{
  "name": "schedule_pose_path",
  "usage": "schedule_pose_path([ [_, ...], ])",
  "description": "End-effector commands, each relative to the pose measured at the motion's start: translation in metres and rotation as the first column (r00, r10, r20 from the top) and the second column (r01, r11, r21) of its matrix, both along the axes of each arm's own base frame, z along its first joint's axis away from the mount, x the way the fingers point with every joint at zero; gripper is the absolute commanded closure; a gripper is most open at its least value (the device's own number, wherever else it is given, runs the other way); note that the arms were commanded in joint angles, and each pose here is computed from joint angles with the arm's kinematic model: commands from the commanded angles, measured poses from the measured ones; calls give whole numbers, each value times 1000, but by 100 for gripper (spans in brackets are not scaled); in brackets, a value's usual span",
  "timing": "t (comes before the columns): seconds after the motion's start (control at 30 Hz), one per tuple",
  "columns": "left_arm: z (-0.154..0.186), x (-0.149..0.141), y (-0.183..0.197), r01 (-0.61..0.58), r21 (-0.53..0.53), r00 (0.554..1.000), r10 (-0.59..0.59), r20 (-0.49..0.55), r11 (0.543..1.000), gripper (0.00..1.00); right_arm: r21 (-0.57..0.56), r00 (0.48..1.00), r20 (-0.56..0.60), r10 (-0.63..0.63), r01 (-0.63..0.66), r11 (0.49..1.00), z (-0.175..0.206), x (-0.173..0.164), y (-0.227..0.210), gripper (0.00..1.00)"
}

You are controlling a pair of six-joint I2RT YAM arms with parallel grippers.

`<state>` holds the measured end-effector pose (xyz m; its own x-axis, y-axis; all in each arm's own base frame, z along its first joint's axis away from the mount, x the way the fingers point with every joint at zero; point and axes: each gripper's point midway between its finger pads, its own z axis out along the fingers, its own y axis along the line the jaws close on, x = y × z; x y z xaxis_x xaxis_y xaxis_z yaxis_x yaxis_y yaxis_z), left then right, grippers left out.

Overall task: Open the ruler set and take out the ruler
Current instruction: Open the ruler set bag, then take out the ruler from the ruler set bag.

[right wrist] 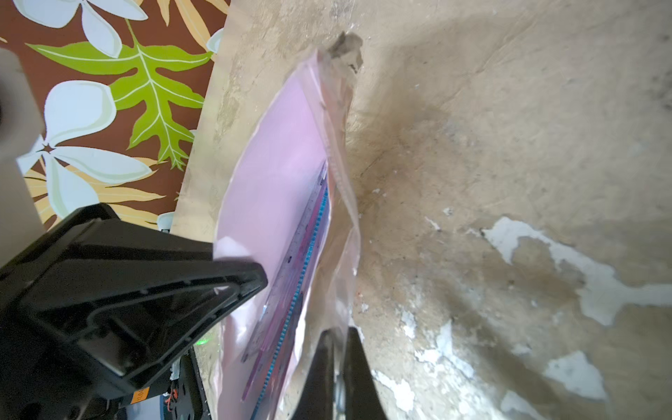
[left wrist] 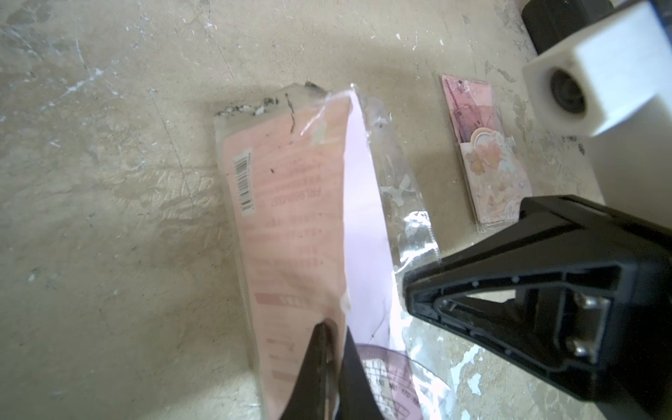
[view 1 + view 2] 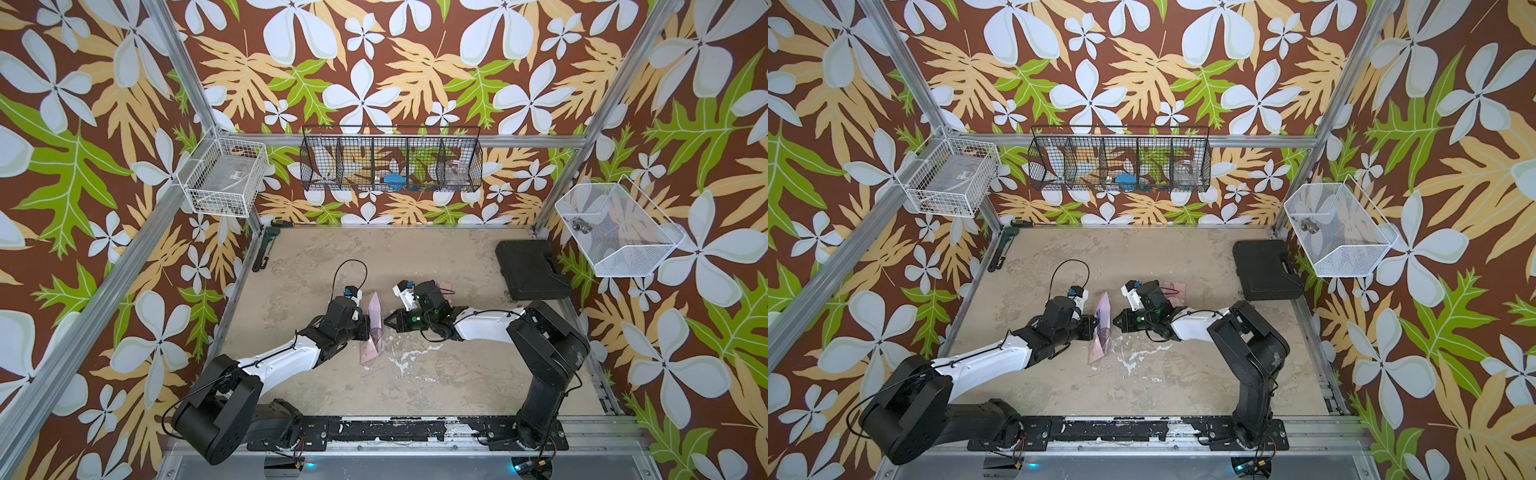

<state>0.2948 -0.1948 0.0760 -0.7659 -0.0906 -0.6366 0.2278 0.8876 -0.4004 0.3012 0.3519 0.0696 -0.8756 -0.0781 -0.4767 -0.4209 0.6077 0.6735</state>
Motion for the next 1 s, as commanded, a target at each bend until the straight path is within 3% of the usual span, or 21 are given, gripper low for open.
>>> schedule_pose_path([
  [0.0, 0, 3, -1, 5, 14, 1000, -6, 13, 1000, 100, -44, 997, 71, -3, 7, 999, 10, 8, -7, 93],
  [0.1, -5, 1, -2, 13, 13, 1000, -13, 5, 1000, 100, -55, 992, 123, 12, -5, 998, 30, 11, -16, 75],
  [0.27, -10, 0, -5, 24, 4, 1000, -24, -3, 1000, 100, -61, 980, 192, 49, -38, 997, 64, 8, -22, 73],
  [0.37, -11, 0, -8, 29, -4, 1000, -29, -5, 1000, 100, 3, 974, 184, 131, -134, 991, 78, -8, -8, 75],
  [0.53, -12, 0, -8, 30, -6, 1000, -30, -5, 1000, 100, -28, 971, 94, 218, -217, 976, 48, -21, 11, 79],
  [0.97, -13, 1, -9, 26, -6, 1000, -26, -3, 1000, 100, -112, 970, -11, 241, -241, 964, 2, -29, 8, 76],
])
